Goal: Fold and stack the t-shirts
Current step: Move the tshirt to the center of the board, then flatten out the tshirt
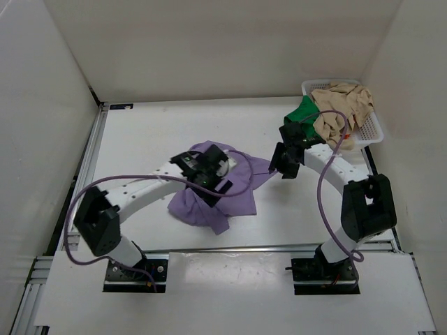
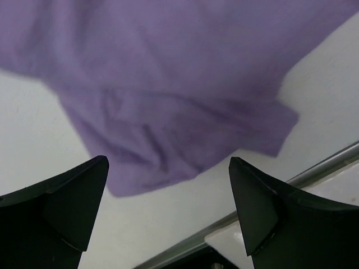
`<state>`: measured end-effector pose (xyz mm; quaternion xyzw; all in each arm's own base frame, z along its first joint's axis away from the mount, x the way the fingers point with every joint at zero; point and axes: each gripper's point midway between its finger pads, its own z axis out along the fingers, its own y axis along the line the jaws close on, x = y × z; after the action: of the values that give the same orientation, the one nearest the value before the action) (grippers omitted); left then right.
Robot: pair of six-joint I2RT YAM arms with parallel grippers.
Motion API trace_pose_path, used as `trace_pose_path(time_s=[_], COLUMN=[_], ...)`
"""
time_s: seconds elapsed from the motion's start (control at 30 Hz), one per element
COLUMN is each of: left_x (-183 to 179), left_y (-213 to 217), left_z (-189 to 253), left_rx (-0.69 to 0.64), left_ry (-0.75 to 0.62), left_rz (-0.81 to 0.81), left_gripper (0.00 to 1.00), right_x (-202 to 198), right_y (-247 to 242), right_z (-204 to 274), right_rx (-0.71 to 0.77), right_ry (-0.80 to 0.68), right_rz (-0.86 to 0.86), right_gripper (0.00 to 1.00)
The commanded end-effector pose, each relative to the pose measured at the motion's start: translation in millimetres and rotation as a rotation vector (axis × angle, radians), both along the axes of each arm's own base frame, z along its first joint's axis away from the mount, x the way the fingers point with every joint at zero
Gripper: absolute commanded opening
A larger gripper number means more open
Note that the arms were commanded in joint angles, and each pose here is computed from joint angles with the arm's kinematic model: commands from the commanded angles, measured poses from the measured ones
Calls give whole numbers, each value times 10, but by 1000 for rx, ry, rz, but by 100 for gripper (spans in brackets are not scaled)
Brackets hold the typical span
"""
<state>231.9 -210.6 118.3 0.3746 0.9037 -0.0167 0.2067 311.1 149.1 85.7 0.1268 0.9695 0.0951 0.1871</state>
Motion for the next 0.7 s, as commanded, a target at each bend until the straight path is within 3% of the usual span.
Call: trace_pose_path(time_s=[0.0,0.17,0.27,0.5,0.67], left_x=[172,-68,-200,-145,-171], left_y=[-646,-1381,-1701,-1812,-1802], left_z=[222,-97,-159,-638,-896], left_rx=[-55,-43,-103,-40,-4], left_ry=[-155,-94,-28,17,56], left_rz=[-87,-241,-305,-304,-307], left_gripper=[100,100,100,100,84], right_x=[326,536,638,793,831], right_y=[-172,-231,-245,-316,-369], right_z=[5,-187,-288,-455,-517], right_rx=[18,28,-8,-48,-57], right_ry=[-42,13,47,73,81], right_rz=[-126,-182,-191,-261,-307], right_gripper=[59,67,71,74,69])
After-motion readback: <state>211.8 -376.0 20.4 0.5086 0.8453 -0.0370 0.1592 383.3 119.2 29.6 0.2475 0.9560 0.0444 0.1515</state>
